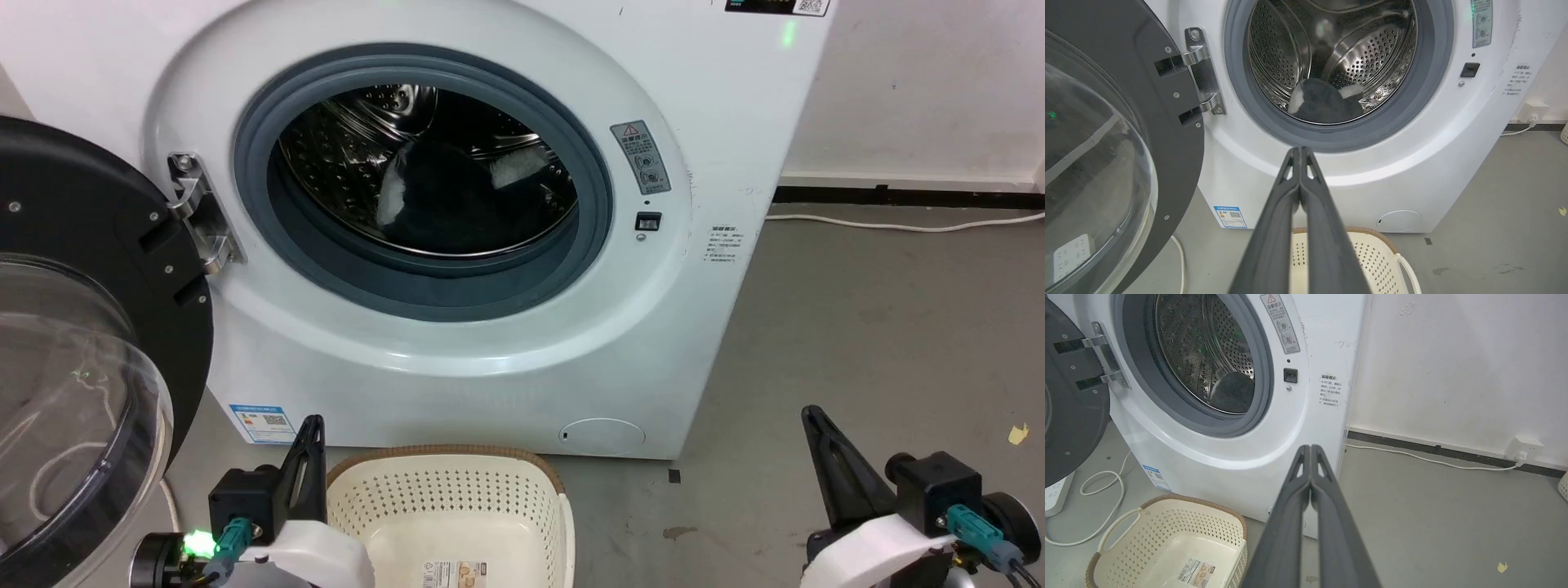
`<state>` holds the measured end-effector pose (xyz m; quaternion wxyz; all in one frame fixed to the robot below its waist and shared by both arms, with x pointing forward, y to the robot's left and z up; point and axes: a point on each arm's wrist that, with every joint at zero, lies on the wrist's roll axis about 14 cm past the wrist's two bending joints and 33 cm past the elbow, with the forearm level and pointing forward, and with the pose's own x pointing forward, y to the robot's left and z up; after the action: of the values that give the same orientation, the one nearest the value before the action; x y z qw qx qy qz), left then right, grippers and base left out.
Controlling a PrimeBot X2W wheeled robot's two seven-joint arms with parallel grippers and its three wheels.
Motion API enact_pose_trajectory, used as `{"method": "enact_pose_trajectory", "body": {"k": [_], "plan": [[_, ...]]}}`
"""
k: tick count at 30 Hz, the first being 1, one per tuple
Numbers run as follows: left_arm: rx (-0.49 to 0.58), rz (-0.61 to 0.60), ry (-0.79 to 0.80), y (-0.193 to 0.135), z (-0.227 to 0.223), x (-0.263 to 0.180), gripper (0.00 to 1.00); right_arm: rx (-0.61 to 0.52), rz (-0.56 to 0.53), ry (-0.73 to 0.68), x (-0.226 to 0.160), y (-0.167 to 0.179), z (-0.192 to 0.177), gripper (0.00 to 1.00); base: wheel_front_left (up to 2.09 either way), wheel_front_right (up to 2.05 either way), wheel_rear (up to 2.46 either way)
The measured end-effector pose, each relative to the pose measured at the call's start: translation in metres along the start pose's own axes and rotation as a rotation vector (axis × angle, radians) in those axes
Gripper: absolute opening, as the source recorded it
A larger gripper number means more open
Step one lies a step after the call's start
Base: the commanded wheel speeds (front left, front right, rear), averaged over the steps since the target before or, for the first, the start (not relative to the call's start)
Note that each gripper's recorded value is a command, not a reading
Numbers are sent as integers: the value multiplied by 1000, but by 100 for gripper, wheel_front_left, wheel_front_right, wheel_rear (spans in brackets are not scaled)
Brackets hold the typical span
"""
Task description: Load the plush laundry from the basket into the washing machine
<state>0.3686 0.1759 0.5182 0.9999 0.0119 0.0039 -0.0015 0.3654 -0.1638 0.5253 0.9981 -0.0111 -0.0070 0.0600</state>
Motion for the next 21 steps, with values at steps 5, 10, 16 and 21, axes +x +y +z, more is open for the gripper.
{"method": "enact_pose_trajectory", "body": {"k": [5,10,16,21], "plan": [[7,1,4,1,0,0,0,-9,3,3,2,1,1,0,0,0,0],[10,4,9,1,1,0,0,-11,6,11,3,2,1,0,0,0,0],[16,6,8,2,3,1,0,-19,9,24,3,3,-1,0,0,0,0],[24,9,13,3,3,1,0,-19,11,26,4,3,-1,0,0,0,0]]}}
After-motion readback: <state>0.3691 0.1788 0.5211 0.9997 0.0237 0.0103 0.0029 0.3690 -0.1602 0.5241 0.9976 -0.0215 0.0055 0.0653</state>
